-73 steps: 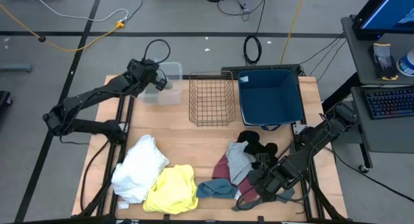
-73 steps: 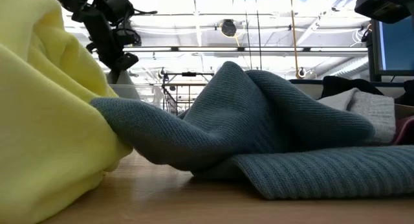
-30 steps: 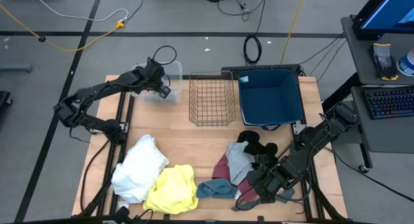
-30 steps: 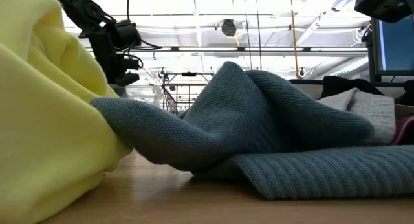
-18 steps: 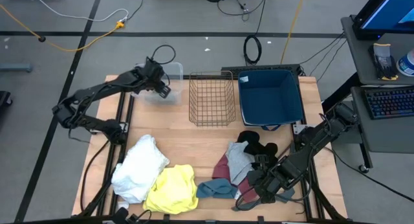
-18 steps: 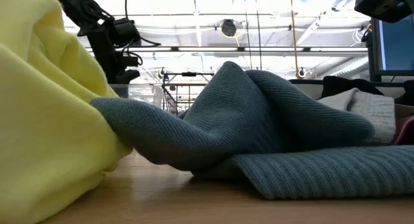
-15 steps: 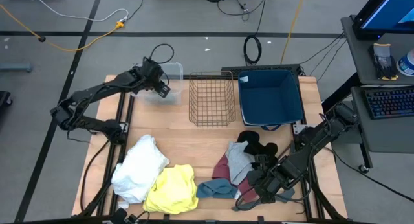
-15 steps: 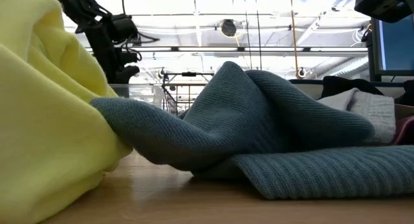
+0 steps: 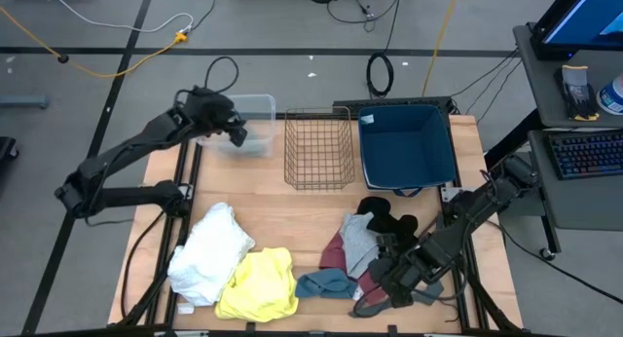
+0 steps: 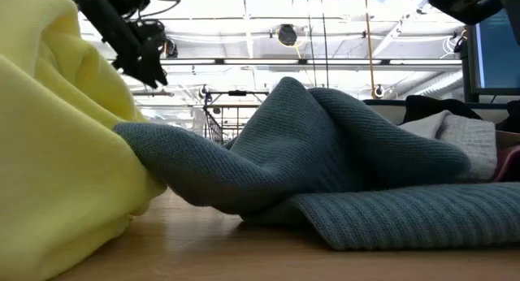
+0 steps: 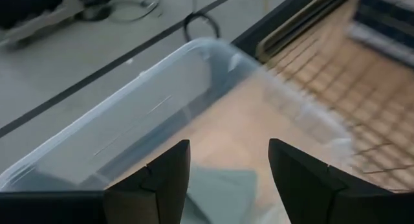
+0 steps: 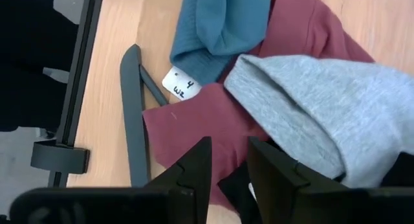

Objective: Pick & Place Cloths
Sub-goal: Put the blue sock into the transparent container

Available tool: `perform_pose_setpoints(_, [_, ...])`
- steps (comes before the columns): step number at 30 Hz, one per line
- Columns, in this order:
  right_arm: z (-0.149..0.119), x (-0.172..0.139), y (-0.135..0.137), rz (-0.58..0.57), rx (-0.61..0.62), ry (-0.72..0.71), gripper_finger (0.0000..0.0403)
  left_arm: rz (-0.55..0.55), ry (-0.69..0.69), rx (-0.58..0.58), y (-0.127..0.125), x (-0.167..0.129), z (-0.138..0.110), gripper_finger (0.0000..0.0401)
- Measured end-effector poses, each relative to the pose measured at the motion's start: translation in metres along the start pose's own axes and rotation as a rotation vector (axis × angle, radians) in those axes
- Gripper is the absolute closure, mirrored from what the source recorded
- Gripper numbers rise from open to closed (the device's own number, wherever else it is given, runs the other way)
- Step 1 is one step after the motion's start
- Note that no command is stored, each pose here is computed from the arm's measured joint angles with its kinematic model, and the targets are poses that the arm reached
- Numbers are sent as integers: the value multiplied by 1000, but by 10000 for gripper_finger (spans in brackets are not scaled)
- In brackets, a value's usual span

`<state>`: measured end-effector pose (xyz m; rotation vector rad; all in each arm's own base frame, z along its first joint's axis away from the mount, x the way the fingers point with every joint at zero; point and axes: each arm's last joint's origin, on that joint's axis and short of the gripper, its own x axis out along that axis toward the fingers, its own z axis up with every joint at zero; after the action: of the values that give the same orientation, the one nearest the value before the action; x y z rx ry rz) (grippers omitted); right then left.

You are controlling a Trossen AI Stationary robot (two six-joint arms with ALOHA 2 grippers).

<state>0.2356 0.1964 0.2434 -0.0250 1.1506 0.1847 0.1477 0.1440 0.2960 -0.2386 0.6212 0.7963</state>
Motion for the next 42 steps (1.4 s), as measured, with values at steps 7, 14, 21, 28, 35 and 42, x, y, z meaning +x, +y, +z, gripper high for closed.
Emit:
perform_pose_setpoints(7, [5,1,-7,-8,-34,-13,314,-167,-86,37,-13,-19,3,187])
perform_pose_setpoints(14, [22,2,-10,30,-159,-145,314,-361,-168,102,-33,-30,8,187])
perform_pose_setpoints(21, [41,-1,-13,58,-232,-304,313,-469,-168,162,-53,-35,5,187])
perform_pose_setpoints(28, [49,11,-11,62,-216,-346,286,-552,-163,216,-71,-41,1,187])
perform_pose_setpoints(35, [52,39,-8,52,-217,-318,239,-608,-164,267,-83,-46,-2,187])
perform_pose_setpoints(42, [54,57,-7,56,-161,-302,198,-630,-164,287,-89,-49,-4,187])
